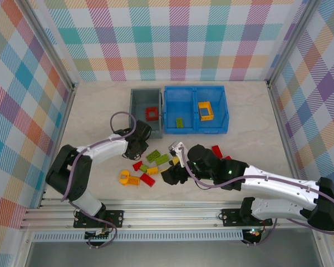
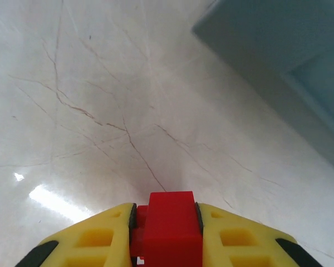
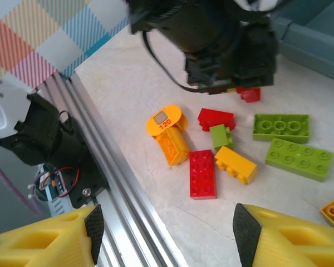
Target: Sort the legos into containers by color
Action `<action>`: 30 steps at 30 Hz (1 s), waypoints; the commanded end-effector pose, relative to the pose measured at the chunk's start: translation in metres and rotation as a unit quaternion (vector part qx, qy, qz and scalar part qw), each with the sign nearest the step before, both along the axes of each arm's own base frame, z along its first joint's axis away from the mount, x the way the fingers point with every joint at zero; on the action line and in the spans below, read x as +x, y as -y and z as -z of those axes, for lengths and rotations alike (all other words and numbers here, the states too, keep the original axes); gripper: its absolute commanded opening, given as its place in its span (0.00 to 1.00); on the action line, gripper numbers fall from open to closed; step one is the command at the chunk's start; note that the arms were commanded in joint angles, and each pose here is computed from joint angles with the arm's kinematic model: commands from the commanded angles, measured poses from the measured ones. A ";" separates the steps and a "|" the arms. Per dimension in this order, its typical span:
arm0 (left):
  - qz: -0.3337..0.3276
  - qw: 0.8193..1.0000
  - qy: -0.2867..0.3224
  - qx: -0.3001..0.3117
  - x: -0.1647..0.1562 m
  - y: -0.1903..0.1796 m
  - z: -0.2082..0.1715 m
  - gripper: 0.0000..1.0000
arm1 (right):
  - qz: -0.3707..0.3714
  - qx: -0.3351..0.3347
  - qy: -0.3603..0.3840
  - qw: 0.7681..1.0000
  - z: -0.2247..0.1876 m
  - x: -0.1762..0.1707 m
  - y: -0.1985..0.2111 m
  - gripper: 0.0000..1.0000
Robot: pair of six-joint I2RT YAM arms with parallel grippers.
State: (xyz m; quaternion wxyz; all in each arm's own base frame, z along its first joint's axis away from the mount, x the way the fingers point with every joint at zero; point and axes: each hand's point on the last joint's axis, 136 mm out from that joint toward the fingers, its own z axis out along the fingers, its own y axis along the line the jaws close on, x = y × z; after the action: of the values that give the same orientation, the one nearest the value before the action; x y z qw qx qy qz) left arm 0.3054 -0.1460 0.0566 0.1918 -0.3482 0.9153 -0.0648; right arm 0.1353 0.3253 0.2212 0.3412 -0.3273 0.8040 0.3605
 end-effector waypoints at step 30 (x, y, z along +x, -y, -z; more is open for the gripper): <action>0.114 0.971 0.028 0.210 0.217 -0.009 -0.071 0.23 | 0.148 0.135 0.051 0.978 -0.067 0.125 -0.030 0.70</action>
State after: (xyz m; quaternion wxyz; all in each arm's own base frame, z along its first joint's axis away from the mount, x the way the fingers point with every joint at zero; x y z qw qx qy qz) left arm 0.5212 -0.1526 0.1292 0.2863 -0.2091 0.9333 0.0570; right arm 0.2555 0.3310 0.2396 0.4403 -0.1643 0.8172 0.3337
